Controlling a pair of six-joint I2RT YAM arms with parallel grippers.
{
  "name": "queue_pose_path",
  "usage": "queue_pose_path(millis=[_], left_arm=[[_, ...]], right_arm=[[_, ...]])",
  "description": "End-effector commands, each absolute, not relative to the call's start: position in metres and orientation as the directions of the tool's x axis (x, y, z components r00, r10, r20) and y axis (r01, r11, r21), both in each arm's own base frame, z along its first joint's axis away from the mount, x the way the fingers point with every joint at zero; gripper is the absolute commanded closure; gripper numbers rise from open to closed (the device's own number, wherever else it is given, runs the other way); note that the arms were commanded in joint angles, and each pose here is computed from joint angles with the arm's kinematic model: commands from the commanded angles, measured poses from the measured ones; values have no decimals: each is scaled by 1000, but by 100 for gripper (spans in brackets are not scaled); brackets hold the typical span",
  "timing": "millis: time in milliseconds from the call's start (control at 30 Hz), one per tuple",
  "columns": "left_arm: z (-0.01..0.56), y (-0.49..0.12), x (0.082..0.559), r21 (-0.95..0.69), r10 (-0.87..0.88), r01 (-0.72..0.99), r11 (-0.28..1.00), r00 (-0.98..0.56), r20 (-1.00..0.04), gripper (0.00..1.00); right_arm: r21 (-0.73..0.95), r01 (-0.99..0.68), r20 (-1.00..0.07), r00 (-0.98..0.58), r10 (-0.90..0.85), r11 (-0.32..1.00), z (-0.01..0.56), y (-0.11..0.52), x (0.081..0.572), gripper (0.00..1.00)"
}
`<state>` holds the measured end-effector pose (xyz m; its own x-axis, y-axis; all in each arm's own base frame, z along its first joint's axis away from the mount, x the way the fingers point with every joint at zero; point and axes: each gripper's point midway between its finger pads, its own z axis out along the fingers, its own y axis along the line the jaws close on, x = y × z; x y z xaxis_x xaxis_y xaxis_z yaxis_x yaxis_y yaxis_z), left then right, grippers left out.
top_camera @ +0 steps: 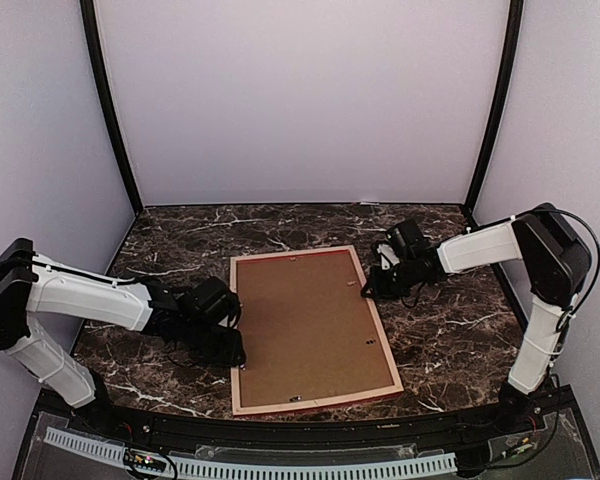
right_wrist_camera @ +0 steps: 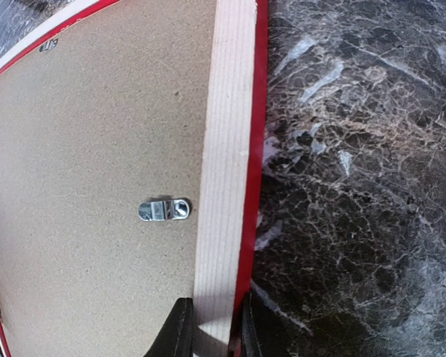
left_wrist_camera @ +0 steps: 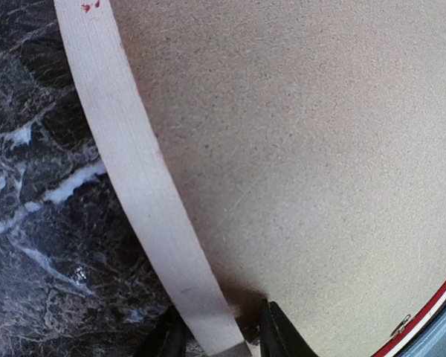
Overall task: Put the photo into the frame
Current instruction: Press the fastener onto the backboard.
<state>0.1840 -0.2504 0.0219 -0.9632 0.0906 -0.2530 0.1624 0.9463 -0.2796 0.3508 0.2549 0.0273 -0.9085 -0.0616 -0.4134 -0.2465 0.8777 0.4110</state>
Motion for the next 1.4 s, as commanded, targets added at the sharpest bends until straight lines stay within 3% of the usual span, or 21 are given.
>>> queue_pose_path(millis=[0,567,867,1067,1367], left_arm=[[7,-217,155,-192,118,142,971,-984,-134,65],[20,-237,162,-287,160,193,938,-978,-136,72],[47,-242,173,-313,171,222,923,-968,-184,47],[46,-242,165,-286,204,244,927,-965,-164,41],[34,-247,162,-245,225,252,936,-965,-134,40]], right_arm=[[427,-254,-350,-931,-101,868,10,257,335,87],[429,-257,-351,-931,-102,866,10,257,335,87],[436,-254,-345,-933,-100,863,6,258,334,88],[439,-252,-341,-935,-99,862,4,258,333,88],[442,-252,-337,-936,-101,861,2,258,330,88]])
